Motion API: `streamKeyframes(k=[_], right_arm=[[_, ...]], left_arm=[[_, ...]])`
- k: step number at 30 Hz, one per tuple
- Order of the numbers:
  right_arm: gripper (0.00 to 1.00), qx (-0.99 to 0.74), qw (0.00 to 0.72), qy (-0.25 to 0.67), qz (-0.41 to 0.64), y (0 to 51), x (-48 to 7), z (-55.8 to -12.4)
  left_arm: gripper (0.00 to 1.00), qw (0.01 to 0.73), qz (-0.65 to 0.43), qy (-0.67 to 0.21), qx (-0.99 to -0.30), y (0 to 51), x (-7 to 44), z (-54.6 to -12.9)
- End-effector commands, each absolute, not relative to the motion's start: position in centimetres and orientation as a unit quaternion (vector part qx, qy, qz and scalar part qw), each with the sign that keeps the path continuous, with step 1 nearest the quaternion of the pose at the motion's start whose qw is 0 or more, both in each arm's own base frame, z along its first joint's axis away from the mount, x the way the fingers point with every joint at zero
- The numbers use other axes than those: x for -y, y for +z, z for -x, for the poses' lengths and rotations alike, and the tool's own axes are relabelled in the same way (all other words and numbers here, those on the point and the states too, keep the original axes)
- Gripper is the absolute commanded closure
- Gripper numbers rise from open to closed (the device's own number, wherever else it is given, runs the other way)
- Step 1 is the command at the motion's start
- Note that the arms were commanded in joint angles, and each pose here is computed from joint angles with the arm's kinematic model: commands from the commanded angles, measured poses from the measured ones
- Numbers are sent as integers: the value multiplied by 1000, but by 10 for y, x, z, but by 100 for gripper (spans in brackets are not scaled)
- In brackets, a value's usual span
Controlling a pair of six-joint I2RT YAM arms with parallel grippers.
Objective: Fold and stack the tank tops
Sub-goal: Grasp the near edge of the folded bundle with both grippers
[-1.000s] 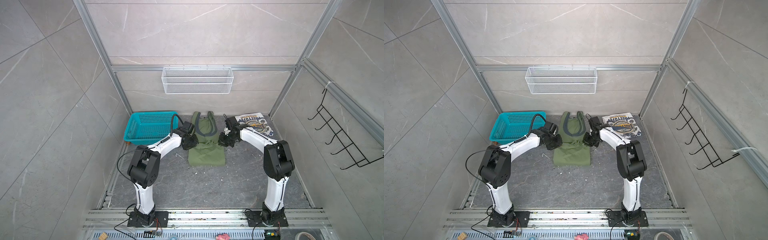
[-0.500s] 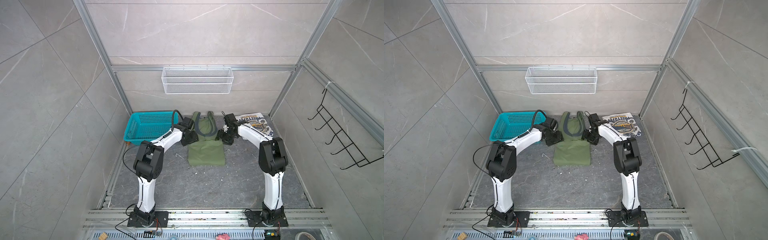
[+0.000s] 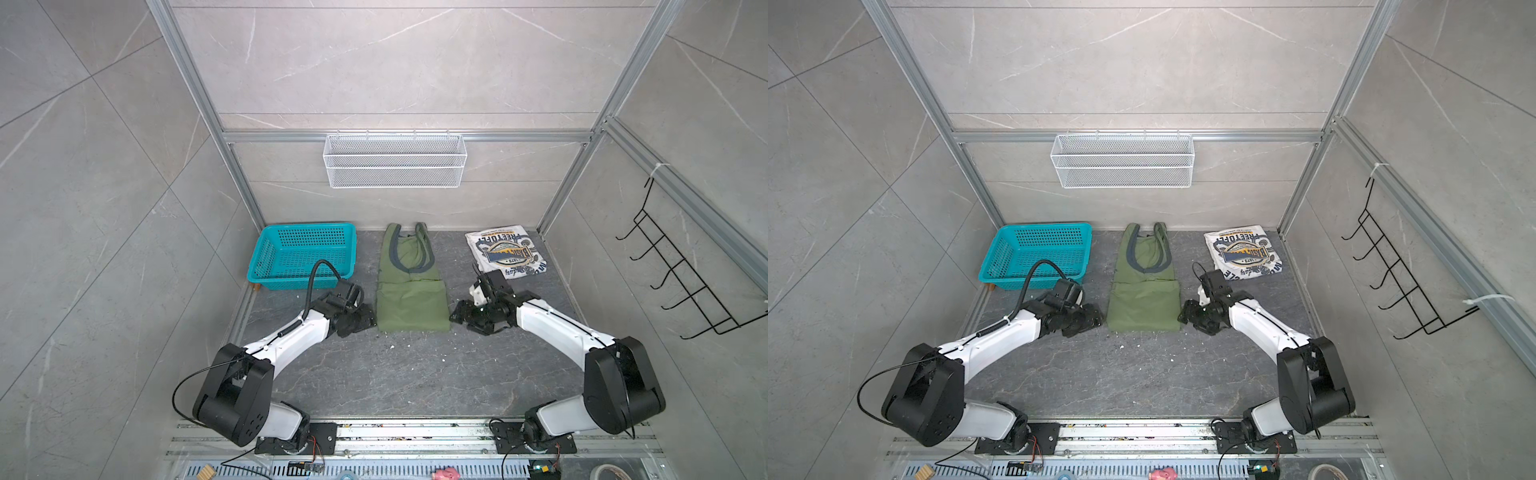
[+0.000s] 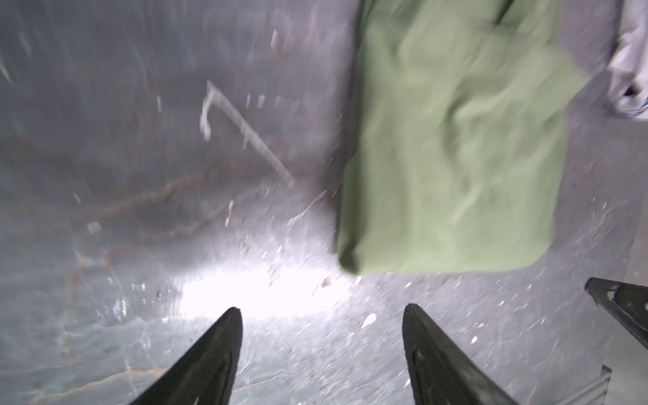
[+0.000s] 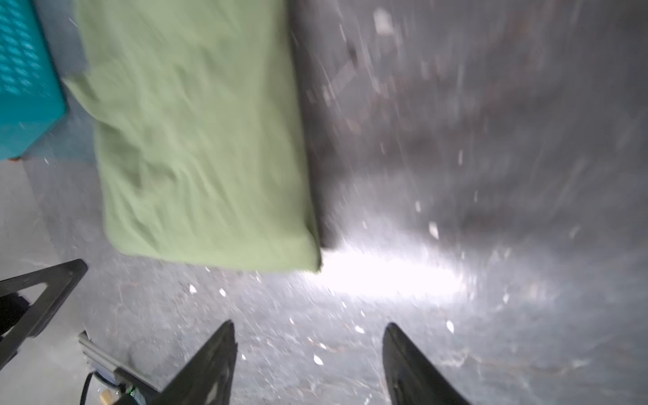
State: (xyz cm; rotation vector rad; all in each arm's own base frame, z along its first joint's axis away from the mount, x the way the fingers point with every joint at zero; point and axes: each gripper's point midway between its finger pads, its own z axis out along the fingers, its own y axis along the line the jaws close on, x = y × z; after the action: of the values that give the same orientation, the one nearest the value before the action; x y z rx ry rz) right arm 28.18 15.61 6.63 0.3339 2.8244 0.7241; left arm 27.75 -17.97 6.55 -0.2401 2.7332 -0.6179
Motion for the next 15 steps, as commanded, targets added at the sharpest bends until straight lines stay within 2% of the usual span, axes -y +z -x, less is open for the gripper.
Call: streamKeyframes(k=[1,9,15], right_arm=[[33,-935,126,308,-125,64,-171,-284],[37,-926,106,328,-152,27,-178,-279],[45,-930,96,316,-163,8,-177,-284]], left_arm=[[27,201,75,-307,-927,82,205,-287],[36,178,90,-332,-922,53,217,-292],[47,154,94,-334,-925,36,224,-297]])
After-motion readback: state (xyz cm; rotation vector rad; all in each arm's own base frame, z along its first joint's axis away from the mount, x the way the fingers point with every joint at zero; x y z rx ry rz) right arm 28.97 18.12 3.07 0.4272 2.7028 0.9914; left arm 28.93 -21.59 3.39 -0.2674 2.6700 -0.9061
